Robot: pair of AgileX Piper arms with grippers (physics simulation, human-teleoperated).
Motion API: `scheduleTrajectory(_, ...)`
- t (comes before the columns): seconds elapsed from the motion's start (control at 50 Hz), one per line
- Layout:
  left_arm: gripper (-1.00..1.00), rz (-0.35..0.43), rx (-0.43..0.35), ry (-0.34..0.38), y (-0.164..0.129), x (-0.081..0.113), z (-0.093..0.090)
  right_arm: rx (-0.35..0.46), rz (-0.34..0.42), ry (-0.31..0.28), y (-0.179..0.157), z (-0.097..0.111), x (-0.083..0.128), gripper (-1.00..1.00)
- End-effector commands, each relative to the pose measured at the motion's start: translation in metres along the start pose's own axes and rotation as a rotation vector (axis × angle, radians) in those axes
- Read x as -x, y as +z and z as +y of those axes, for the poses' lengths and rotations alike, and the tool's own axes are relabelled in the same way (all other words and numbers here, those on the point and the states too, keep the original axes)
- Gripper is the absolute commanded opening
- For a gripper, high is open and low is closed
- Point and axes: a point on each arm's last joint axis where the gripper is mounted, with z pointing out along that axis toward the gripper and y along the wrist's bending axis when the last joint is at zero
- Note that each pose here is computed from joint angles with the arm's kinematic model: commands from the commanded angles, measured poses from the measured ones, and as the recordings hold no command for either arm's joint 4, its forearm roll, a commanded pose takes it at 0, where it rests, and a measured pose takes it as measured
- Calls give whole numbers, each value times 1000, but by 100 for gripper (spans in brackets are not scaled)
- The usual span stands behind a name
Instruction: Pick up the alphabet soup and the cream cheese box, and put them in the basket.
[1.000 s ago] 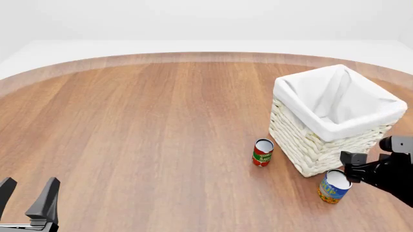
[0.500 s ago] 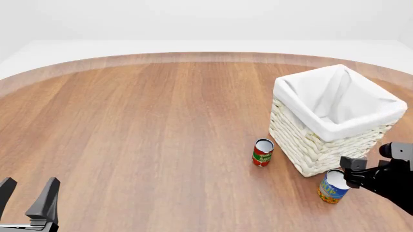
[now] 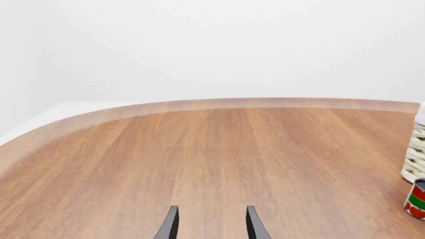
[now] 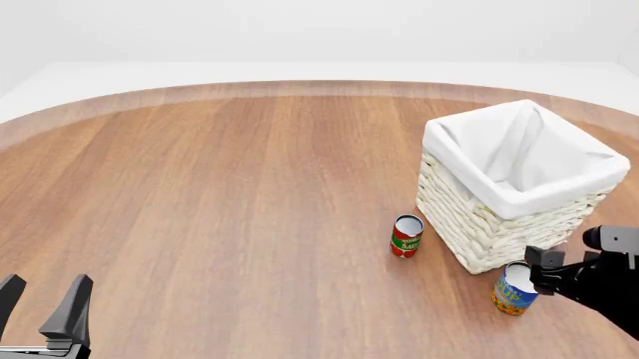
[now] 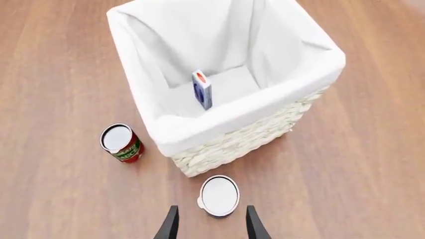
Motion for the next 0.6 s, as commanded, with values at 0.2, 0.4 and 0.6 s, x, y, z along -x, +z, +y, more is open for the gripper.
scheduleTrajectory(0.2, 100, 0, 0, 0, 0, 0, 0, -13, -11, -23, -3, -2, -6, 100)
scheduleTrajectory(0.4, 100, 0, 0, 0, 0, 0, 0, -18, -9, -36, -3, -3, -13, 100)
scheduleTrajectory(0.6, 100, 0, 0, 0, 0, 0, 0, -15, -2, -37, -4, -3, -21, 100)
